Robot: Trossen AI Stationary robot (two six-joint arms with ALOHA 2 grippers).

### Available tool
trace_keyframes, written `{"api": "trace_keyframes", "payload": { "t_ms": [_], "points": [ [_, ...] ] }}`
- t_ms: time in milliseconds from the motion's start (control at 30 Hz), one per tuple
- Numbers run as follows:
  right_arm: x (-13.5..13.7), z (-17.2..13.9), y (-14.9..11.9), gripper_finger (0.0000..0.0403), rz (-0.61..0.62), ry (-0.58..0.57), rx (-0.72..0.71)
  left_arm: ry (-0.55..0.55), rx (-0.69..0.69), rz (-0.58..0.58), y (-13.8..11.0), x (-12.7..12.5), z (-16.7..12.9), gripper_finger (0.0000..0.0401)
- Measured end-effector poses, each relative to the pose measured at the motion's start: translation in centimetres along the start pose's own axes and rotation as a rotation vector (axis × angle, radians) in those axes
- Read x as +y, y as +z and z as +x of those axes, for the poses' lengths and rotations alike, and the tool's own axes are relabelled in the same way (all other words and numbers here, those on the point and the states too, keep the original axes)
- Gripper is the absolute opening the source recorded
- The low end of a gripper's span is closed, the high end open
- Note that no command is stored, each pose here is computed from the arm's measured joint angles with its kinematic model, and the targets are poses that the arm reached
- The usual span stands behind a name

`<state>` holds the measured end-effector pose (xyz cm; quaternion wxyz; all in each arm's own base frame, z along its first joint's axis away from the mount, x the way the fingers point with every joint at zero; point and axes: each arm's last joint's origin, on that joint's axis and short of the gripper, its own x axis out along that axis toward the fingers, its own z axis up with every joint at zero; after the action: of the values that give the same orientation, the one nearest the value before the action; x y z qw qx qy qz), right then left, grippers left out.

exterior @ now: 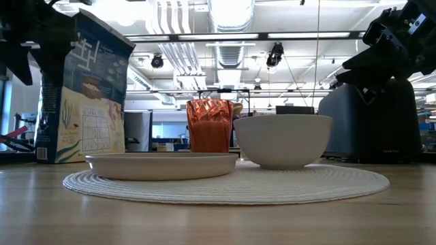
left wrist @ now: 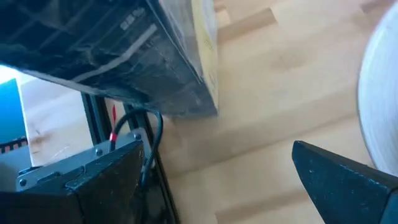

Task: Arrange a breakfast setting
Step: Pour the cereal from the cereal box into the white bowl

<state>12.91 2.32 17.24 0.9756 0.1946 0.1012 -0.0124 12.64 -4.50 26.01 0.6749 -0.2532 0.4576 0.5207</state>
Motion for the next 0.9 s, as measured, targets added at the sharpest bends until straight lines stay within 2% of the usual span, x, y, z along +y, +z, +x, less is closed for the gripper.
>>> {"api": "trace_keyframes", "payload": {
  "t_ms": [200,467,700,900],
  "points": [
    [0.0,0.0,0.0,0.0128,0.000,0.000,0.000,0.042,-0.035,-0.069,-0.5,0.3,1.1,0.0391],
    [0.0,0.0,0.0,0.0128,0.000,0.000,0.000,0.053,-0.048,-0.093,-0.4,0.2,1.4,0.0391],
    [0.0,0.0,0.0,0.0128,0.000,0.000,0.000,0.042,-0.221,-0.083,0.4,0.0,1.4,0.0391],
    [0.0,0.0,0.0,0.0128,0.000,0.000,0.000,0.055,-0.255,-0.075,0.3,-0.9,1.7,0.0391]
  ]
}}
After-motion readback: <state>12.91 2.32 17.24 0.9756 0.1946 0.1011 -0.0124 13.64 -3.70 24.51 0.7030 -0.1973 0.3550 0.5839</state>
